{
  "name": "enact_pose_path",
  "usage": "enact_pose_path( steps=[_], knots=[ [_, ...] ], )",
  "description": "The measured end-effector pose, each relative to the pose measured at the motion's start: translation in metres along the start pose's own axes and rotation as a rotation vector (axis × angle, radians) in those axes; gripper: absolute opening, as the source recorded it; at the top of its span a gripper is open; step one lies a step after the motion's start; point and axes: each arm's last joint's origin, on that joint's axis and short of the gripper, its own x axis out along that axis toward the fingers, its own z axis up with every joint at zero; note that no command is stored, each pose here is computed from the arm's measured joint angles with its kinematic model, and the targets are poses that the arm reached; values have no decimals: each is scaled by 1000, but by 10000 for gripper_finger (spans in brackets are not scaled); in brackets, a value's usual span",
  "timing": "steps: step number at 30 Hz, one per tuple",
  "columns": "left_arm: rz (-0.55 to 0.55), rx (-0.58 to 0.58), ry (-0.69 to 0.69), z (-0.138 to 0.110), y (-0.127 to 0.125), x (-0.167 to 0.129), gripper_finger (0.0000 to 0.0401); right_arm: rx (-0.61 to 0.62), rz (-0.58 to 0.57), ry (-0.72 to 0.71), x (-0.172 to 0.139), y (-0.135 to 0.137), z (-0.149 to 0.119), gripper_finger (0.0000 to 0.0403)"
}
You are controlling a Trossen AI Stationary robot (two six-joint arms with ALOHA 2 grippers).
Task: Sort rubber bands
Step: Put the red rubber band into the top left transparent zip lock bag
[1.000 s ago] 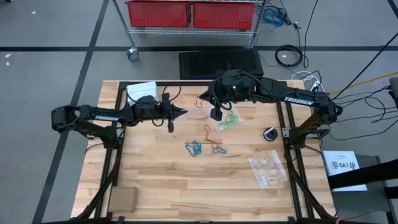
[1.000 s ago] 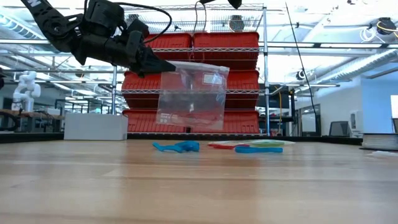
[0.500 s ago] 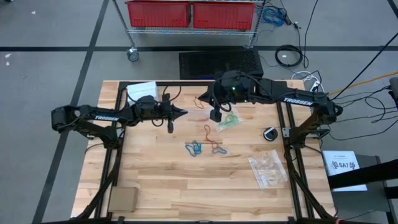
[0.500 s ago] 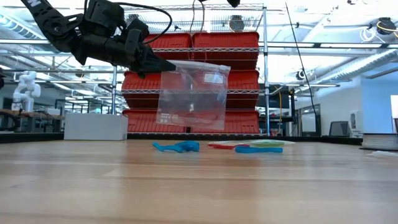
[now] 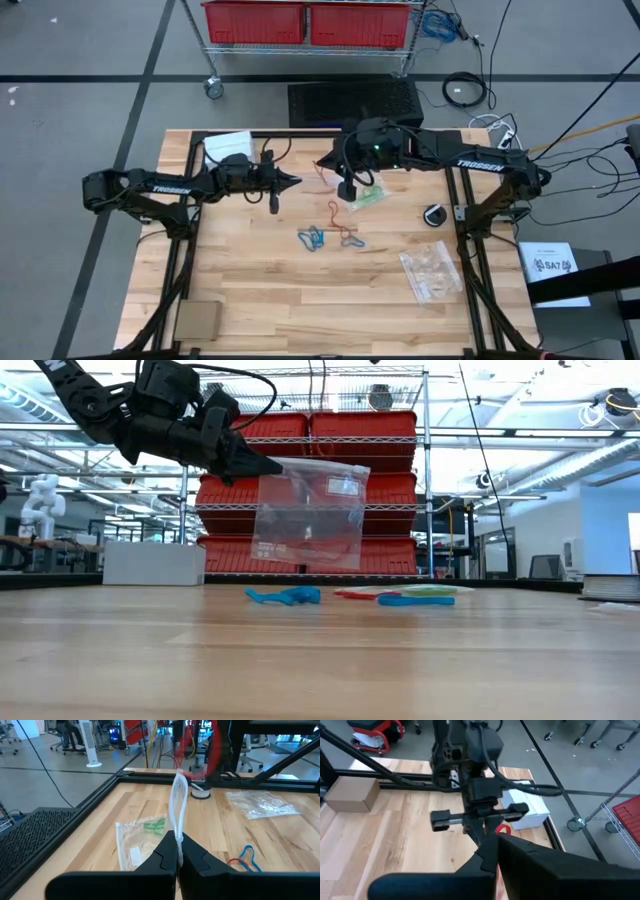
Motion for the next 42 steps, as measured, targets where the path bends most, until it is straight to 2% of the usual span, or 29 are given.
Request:
enact_pose_path(
  steps=[32, 42],
  knots=[
    [0, 0, 0, 0, 0, 0, 2, -19, -11, 25, 6, -5, -3, 0],
    [0, 0, 0, 0, 0, 0, 2, -97, -2, 66, 15, -5, -8, 0]
  ],
)
